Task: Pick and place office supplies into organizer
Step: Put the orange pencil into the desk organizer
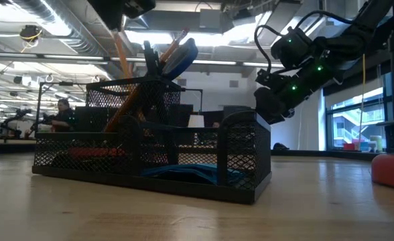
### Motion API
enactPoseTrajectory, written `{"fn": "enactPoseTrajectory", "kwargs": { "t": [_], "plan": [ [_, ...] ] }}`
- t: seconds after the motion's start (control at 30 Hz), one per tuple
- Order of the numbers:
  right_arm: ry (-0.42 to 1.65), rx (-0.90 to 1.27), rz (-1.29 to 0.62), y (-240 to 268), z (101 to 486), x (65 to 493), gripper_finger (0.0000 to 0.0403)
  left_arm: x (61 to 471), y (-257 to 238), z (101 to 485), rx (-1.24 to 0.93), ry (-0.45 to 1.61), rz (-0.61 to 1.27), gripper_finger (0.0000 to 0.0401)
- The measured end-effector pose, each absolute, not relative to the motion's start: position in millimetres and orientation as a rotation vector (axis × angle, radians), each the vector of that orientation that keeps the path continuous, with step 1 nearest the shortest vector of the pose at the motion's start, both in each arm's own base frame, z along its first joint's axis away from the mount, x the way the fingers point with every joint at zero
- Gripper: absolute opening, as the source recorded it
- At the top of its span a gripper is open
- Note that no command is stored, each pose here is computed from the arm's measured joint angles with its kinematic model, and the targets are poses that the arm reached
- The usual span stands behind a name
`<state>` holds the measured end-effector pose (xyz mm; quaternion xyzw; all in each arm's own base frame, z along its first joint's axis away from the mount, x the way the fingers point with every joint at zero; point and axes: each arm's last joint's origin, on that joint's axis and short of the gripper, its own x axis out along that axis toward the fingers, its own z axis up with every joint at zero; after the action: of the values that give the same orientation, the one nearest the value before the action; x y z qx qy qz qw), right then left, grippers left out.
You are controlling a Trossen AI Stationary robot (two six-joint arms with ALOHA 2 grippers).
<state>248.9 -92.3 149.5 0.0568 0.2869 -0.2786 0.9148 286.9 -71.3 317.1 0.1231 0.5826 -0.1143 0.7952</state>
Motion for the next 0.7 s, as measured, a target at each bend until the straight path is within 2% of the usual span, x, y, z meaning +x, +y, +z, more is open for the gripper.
{"fn": "enactPoseTrajectory", "kwargs": {
  "t": [0.13, 0.5, 0.7],
  "plan": [
    [0.603, 0.118, -0.573, -92, 149, 248, 0.0260, 290, -72, 318, 0.268, 1.219, -0.251, 0.0003],
    [0.612, 0.116, -0.571, -91, 148, 248, 0.0260, 308, -77, 290, 0.267, 1.323, -0.282, 0.0003],
    [0.618, 0.095, -0.554, -88, 148, 249, 0.0260, 309, -77, 286, 0.269, 1.346, -0.275, 0.0008]
  ]
}}
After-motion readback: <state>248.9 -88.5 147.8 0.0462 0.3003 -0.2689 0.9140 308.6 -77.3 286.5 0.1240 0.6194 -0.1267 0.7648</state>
